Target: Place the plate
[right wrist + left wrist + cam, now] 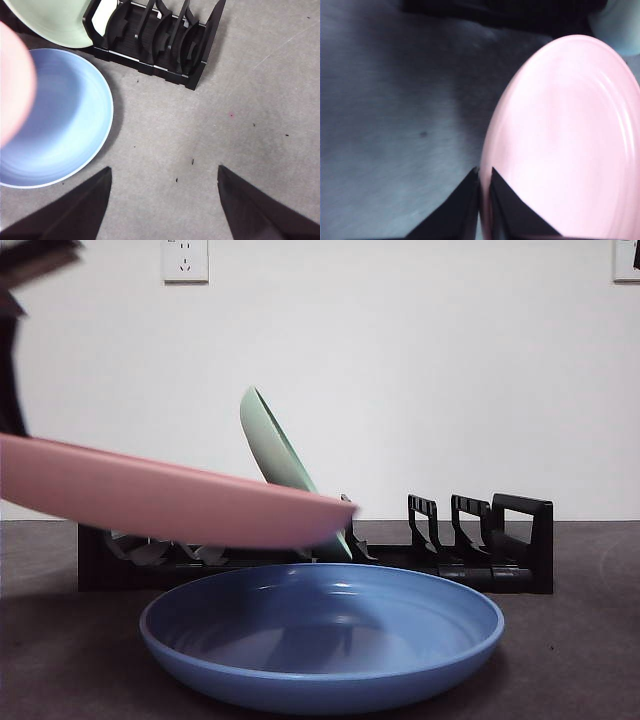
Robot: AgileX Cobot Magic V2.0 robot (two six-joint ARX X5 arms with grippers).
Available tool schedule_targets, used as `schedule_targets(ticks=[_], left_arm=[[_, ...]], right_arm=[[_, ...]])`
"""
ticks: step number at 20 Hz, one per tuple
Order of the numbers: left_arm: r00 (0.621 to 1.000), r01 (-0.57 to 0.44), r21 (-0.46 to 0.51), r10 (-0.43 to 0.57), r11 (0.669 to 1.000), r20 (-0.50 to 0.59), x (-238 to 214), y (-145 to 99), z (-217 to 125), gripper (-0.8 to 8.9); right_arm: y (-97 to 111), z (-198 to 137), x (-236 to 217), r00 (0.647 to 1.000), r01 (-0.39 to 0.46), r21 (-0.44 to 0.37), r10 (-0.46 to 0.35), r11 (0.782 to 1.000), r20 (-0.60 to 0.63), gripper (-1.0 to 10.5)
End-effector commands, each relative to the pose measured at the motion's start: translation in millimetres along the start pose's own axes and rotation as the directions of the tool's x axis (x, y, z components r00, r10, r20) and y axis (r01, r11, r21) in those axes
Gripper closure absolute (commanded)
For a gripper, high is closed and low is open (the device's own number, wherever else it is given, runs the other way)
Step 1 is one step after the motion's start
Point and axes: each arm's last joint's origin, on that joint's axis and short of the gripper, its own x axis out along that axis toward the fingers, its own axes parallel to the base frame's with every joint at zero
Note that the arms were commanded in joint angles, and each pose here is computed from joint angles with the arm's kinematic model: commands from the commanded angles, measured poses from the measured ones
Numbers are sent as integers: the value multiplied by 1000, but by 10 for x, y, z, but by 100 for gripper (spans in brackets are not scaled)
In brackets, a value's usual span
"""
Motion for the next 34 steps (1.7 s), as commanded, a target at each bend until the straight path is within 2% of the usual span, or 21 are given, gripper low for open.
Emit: schedule_targets(ticks=[1,14,16,19,21,25,28,30,34], left_arm=[[1000,-1,-9,1,1000,-5,157,-99,40,799],[998,-59,71,59,996,-10,895,-481,-59,797],[997,-71,82,73,994,-21,943,-490,-84,756],[996,-80,86,83,993,-32,957,-490,-102,570],[996,-77,90,80,993,-29,927,-491,-98,507],[996,-81,176,74,981,46,613,-475,-23,491],[986,-89,245,50,965,159,177,-377,50,491],[967,-90,315,7,945,254,-172,-278,54,492],[896,-126,402,-70,907,438,-817,-33,-134,506]], right_arm=[[17,34,-30,1000,-9,6,9,1000,15,615],[17,34,-30,1000,-9,7,9,1000,15,615],[17,33,-29,1000,-9,10,9,1000,15,615],[17,34,-30,1000,-9,10,9,1000,15,615],[17,33,-29,1000,-9,9,9,1000,15,615],[17,34,-30,1000,-9,11,9,1000,16,615],[18,34,-28,1000,-9,10,9,1000,15,615],[20,36,-26,1000,-9,10,9,1000,14,615],[41,67,-25,999,-37,10,36,999,40,615]])
